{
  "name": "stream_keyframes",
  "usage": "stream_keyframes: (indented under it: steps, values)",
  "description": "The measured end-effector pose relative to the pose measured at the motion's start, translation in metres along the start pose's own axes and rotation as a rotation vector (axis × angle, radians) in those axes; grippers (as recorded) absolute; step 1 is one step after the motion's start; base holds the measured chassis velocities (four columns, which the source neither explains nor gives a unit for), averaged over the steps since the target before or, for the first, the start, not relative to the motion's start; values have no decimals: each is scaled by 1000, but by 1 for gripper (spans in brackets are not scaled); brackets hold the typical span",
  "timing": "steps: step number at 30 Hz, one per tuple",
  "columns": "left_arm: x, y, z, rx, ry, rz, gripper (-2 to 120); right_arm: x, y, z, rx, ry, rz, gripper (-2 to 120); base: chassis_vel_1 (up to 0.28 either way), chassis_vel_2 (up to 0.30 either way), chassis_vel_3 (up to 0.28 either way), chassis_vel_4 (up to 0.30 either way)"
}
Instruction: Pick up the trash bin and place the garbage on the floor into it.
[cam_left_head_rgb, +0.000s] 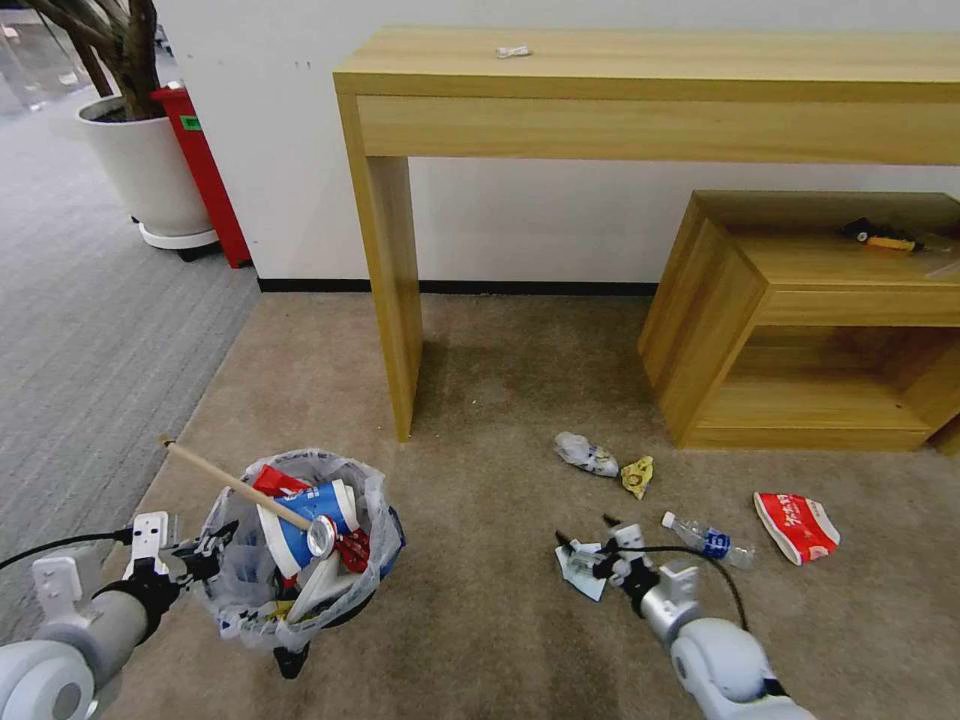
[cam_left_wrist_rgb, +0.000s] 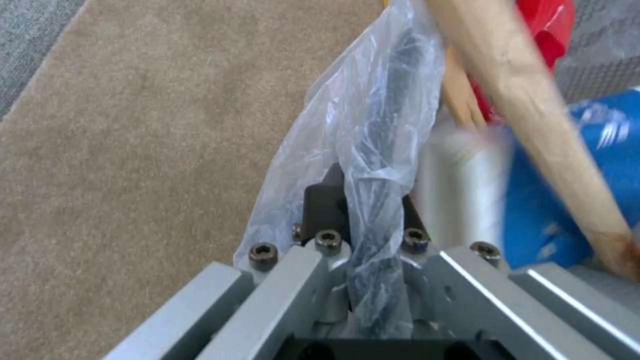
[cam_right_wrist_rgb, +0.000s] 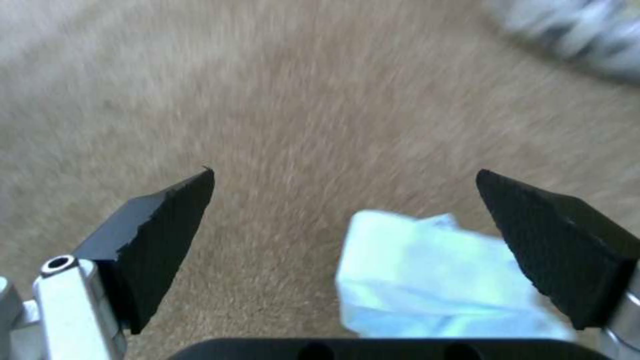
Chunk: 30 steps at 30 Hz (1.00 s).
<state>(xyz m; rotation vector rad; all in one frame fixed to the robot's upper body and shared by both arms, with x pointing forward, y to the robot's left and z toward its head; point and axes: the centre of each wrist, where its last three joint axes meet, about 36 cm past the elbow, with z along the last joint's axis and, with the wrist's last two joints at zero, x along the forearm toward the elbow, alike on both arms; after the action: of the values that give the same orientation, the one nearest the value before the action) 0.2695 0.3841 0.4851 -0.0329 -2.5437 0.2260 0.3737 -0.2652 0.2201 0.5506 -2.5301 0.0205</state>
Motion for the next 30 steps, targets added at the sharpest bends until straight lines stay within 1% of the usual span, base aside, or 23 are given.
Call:
stream_keyframes:
  steps: [1, 8, 10, 12, 13, 15, 16, 19, 20, 23, 24, 25, 28, 29, 30]
  values:
    - [1, -1, 0, 0, -1, 0, 0, -7, 1, 0, 5, 20, 8, 100, 0, 0, 0, 0]
    - [3, -6, 1, -2, -6, 1, 0, -24, -2, -3, 11, 78, 46, 100, 0, 0, 0, 0]
    - [4, -8, 0, -4, -10, 4, 0, -30, -6, -3, -5, 113, 60, 100, 0, 0, 0, 0]
    - [4, -9, 0, -5, -11, 4, 0, -31, -7, -2, -14, 124, 64, 100, 0, 0, 0, 0]
    - [4, -9, 0, -6, -12, 3, 0, -33, -8, 0, -21, 135, 68, 100, 0, 0, 0, 0]
    - [4, -9, -1, -8, -14, 1, 0, -37, -11, 5, -38, 156, 74, 94, 0, 0, 0, 0]
    - [4, -9, -1, -8, -14, 1, 0, -37, -11, 5, -38, 156, 74, 94, 0, 0, 0, 0]
    - [4, -9, -2, -9, -15, 2, 0, -39, -11, 12, -62, 177, 77, 79, 0, 0, 0, 0]
    - [4, -9, -2, -9, -15, 2, 0, -39, -11, 12, -62, 177, 77, 79, 0, 0, 0, 0]
    - [3, -9, -4, -13, -17, 4, 0, -39, -10, 16, -70, 168, 86, 66, 0, 0, 0, 0]
    - [3, -9, -4, -13, -17, 4, 0, -39, -10, 16, -70, 168, 86, 66, 0, 0, 0, 0]
    - [3, -9, -4, -13, -16, 4, 0, -39, -9, 17, -73, 166, 87, 59, 0, 0, 0, 0]
    - [2, -8, -4, -16, -13, 4, 0, -37, -8, 20, -85, 162, 92, 45, 0, 0, 0, 0]
    - [2, -8, -4, -16, -13, 4, 0, -37, -8, 20, -85, 162, 92, 45, 0, 0, 0, 0]
    - [2, -8, -4, -17, -13, 6, 0, -37, -8, 22, -89, 160, 95, 41, 0, 0, 0, 0]
